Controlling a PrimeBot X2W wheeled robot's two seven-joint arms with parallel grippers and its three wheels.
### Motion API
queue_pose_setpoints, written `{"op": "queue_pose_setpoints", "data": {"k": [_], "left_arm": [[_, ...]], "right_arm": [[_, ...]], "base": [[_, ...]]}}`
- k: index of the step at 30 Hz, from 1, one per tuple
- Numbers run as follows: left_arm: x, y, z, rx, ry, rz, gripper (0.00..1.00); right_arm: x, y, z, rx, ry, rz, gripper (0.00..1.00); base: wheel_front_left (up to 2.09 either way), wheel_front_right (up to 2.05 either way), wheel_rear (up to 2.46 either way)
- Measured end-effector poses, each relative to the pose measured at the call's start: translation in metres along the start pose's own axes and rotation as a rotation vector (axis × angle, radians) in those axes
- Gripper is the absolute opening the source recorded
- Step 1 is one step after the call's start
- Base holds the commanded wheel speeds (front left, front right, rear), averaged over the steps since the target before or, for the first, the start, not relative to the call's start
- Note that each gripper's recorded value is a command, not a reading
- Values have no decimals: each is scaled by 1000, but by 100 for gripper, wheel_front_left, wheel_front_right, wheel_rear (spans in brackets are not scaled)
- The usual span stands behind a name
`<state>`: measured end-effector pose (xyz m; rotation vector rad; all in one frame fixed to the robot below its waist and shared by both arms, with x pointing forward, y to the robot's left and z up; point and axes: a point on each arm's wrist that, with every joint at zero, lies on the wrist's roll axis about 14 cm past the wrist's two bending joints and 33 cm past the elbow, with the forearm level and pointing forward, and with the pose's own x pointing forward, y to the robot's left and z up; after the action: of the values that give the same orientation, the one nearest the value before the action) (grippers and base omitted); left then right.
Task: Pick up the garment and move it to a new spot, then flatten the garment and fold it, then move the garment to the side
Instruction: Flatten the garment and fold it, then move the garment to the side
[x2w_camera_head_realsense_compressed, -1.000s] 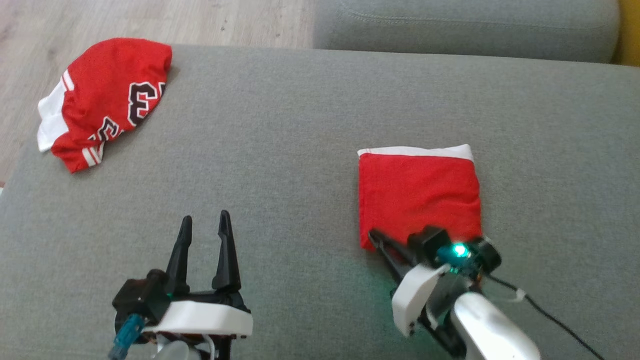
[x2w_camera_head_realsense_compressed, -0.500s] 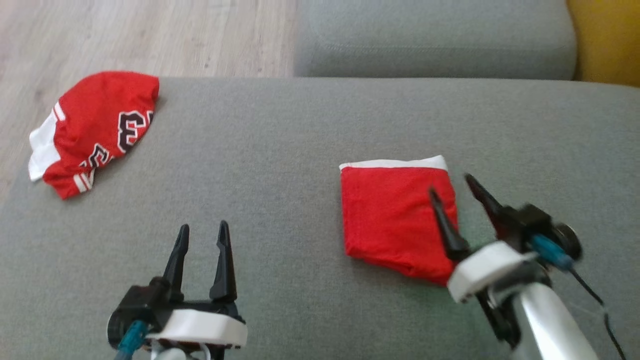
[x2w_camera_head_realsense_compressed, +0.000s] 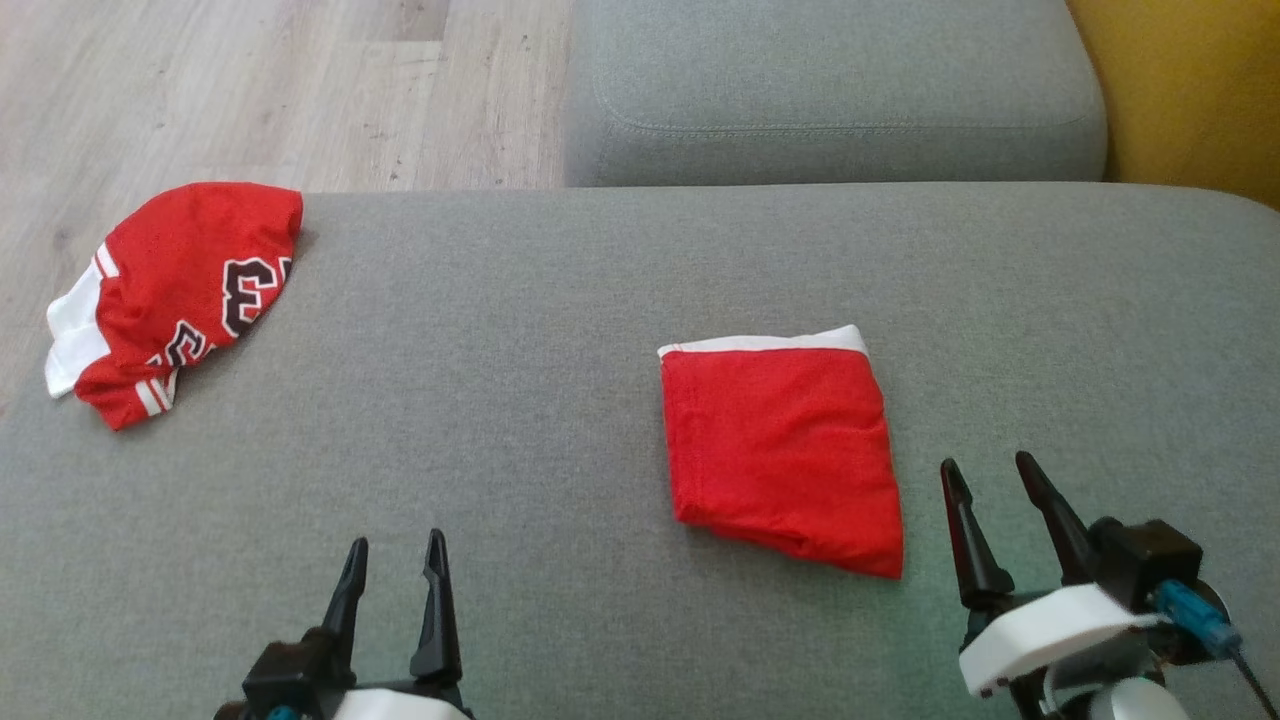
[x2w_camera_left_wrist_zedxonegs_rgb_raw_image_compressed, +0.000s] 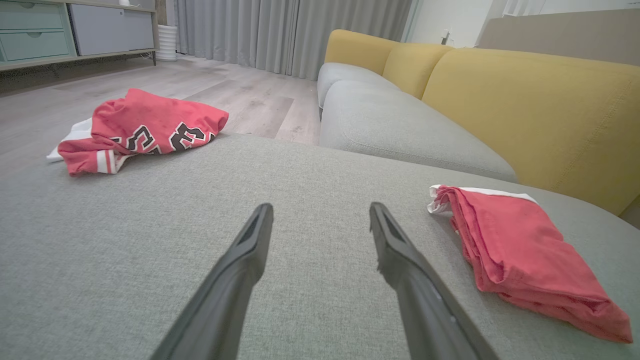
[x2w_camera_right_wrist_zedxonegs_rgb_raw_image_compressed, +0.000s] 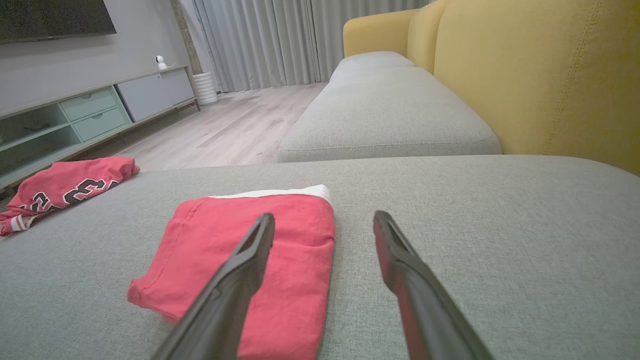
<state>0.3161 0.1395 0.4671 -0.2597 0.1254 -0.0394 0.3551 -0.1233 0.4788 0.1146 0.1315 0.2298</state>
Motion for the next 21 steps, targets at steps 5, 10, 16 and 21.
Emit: {"op": "queue_pose_setpoints", "data": {"k": [5, 10, 16, 21], "left_arm": [[-2, 2, -2, 0, 5, 4, 100], [-3, 5, -6, 5, 17, 15, 100], [-3, 7, -7, 6, 21, 20, 100], [-4, 8, -8, 6, 26, 25, 100]], "right_arm": [[-2, 0, -1, 13, -3, -1, 100], [-2, 1, -3, 13, 2, 2, 100], [-1, 3, -4, 14, 5, 7, 100], [0, 3, -7, 14, 16, 10, 100]], "base": [[0, 0, 0], [0, 0, 0], [0, 0, 0], [0, 0, 0]]}}
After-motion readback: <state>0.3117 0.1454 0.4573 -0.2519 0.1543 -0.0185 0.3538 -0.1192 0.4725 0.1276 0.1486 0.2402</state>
